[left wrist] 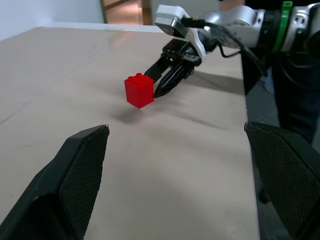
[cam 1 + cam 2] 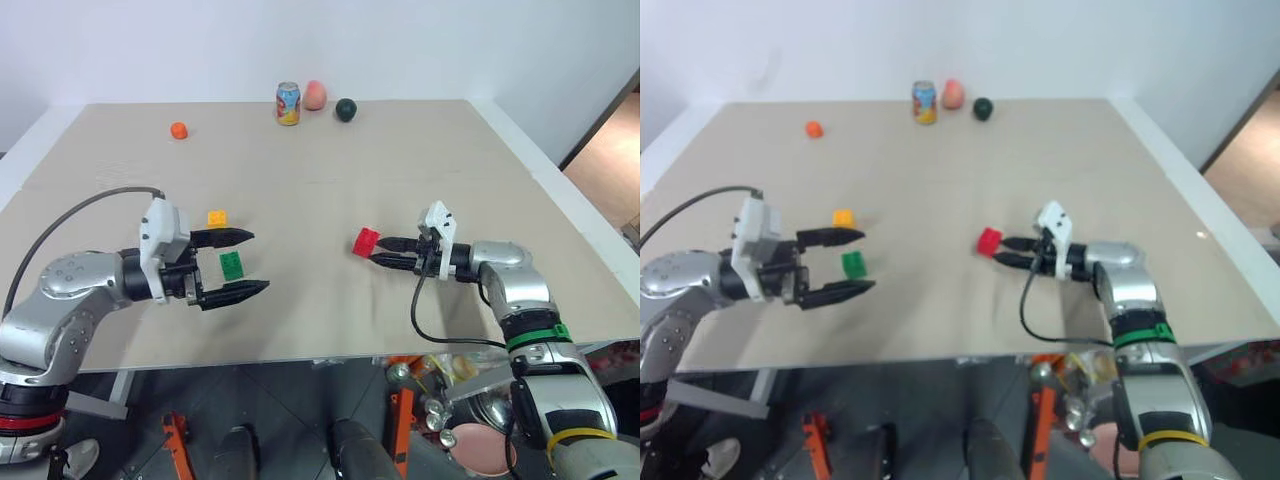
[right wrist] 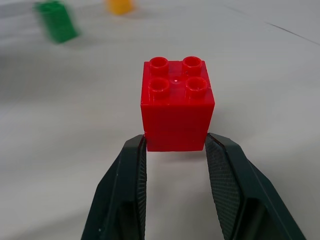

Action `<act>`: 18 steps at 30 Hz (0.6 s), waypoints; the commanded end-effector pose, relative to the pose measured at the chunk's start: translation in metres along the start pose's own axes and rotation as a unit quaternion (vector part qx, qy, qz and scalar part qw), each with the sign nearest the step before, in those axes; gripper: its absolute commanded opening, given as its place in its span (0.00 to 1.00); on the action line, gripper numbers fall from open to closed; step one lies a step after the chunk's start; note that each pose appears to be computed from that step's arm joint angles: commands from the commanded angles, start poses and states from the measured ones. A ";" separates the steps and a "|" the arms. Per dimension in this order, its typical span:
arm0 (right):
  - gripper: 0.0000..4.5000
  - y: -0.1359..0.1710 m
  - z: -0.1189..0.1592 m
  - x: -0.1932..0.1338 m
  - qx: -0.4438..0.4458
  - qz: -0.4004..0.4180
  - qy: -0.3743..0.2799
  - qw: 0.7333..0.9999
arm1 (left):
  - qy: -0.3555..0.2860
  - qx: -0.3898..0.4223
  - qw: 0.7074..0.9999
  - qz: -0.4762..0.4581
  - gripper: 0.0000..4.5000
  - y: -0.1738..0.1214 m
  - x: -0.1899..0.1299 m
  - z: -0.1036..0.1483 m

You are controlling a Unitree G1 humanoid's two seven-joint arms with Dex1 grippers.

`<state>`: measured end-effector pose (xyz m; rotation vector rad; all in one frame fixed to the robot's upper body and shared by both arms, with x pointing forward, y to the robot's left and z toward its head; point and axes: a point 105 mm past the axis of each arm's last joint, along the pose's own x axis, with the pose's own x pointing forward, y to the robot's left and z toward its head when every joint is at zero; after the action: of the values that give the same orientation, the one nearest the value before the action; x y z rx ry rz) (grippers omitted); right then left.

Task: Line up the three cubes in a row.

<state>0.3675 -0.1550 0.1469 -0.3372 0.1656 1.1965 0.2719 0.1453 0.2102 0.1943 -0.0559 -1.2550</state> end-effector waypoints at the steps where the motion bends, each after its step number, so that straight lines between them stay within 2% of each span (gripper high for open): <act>1: 0.26 0.006 0.019 0.001 -0.043 0.048 0.007 0.998 | -0.012 0.021 1.000 -0.019 1.00 -0.001 -0.011 0.011; 9: 0.26 -0.003 0.013 0.019 -0.113 0.074 0.064 0.989 | 0.004 0.021 0.999 -0.023 1.00 -0.003 -0.022 0.002; 18: 0.26 -0.013 0.010 0.029 -0.130 0.084 0.088 0.984 | 0.003 0.019 1.000 -0.014 1.00 -0.010 -0.028 0.003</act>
<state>0.3877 -0.1327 0.1412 -0.6304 0.2179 1.3456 0.2592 0.1671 0.2000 0.1947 -0.0297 -1.2820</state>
